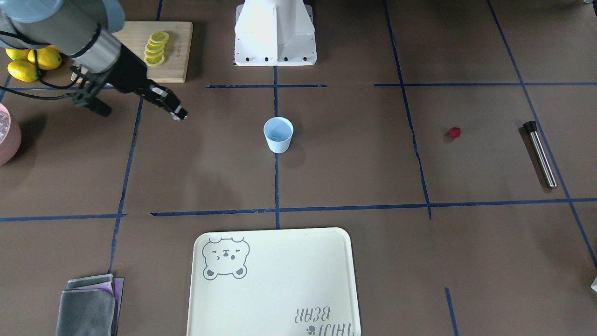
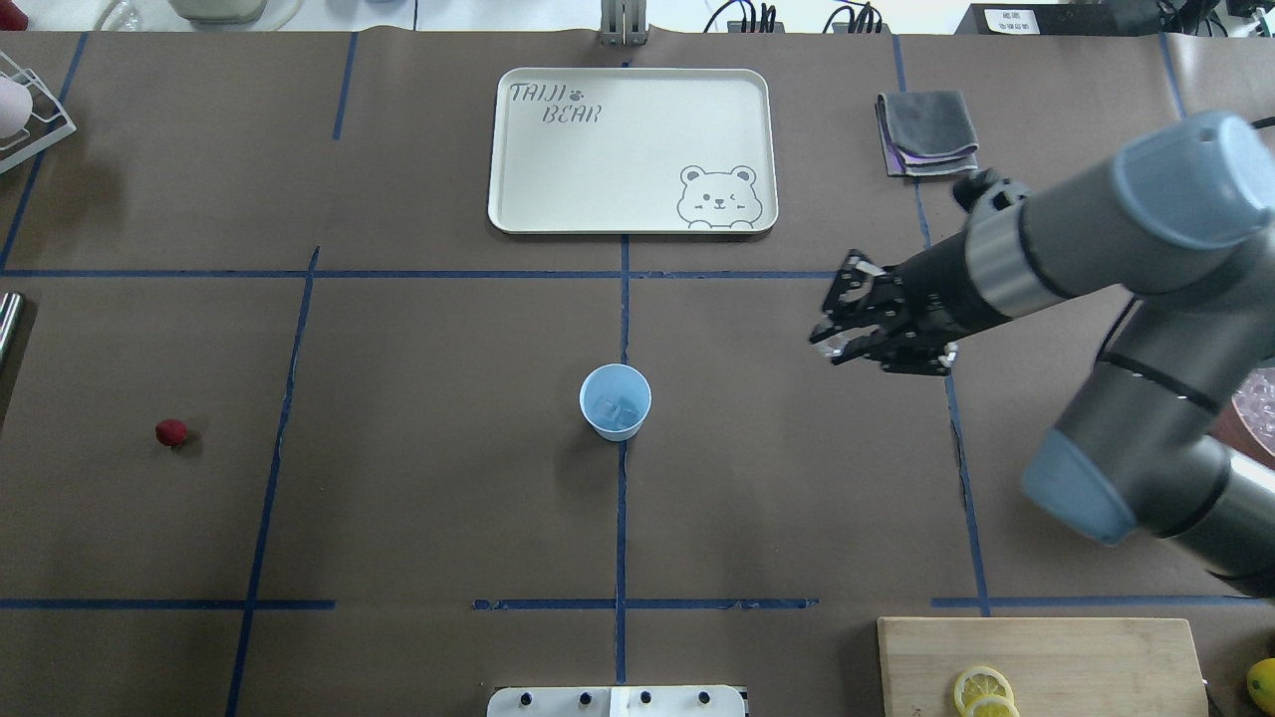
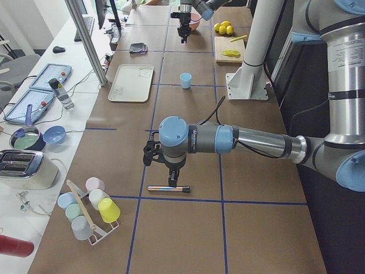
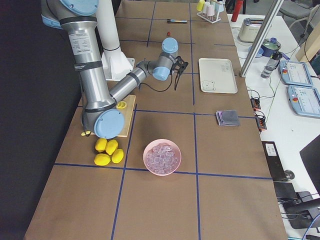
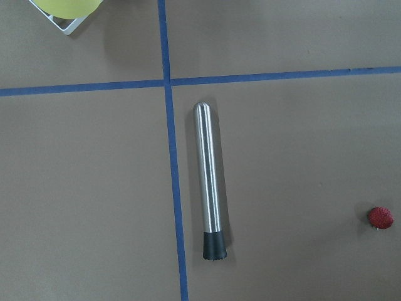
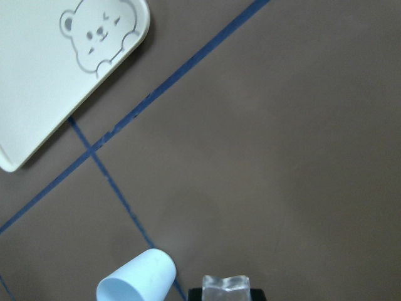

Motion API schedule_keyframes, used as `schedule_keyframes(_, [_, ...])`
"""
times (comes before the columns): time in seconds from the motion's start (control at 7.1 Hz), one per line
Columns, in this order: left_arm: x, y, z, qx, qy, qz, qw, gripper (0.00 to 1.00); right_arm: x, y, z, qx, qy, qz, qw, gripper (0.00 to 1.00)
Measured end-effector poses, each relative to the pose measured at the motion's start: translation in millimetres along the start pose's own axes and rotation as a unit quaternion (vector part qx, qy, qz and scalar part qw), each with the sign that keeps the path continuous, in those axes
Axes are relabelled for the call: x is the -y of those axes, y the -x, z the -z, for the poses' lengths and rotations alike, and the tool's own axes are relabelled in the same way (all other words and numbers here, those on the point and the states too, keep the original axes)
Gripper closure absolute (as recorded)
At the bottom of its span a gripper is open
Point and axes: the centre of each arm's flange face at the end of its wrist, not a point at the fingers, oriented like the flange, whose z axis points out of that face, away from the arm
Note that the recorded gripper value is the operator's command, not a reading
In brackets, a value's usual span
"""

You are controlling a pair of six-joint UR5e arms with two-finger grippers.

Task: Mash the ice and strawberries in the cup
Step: 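Carry the pink ice bowl with the right gripper over the cup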

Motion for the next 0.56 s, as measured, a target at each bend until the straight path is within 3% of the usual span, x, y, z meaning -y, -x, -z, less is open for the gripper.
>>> schedule_keyframes(0.28, [0, -1, 1, 0.0, -0.001, -0.001, 1.0, 0.0, -61, 65, -68, 0.001, -0.014, -0.01, 0.9998, 0.98])
schedule_keyframes(0.56, [-1, -4, 3, 0.001, -0.003, -0.003, 1.0, 0.0, -98, 93, -110, 0.006, -0.03, -0.009, 0.9995, 0.98])
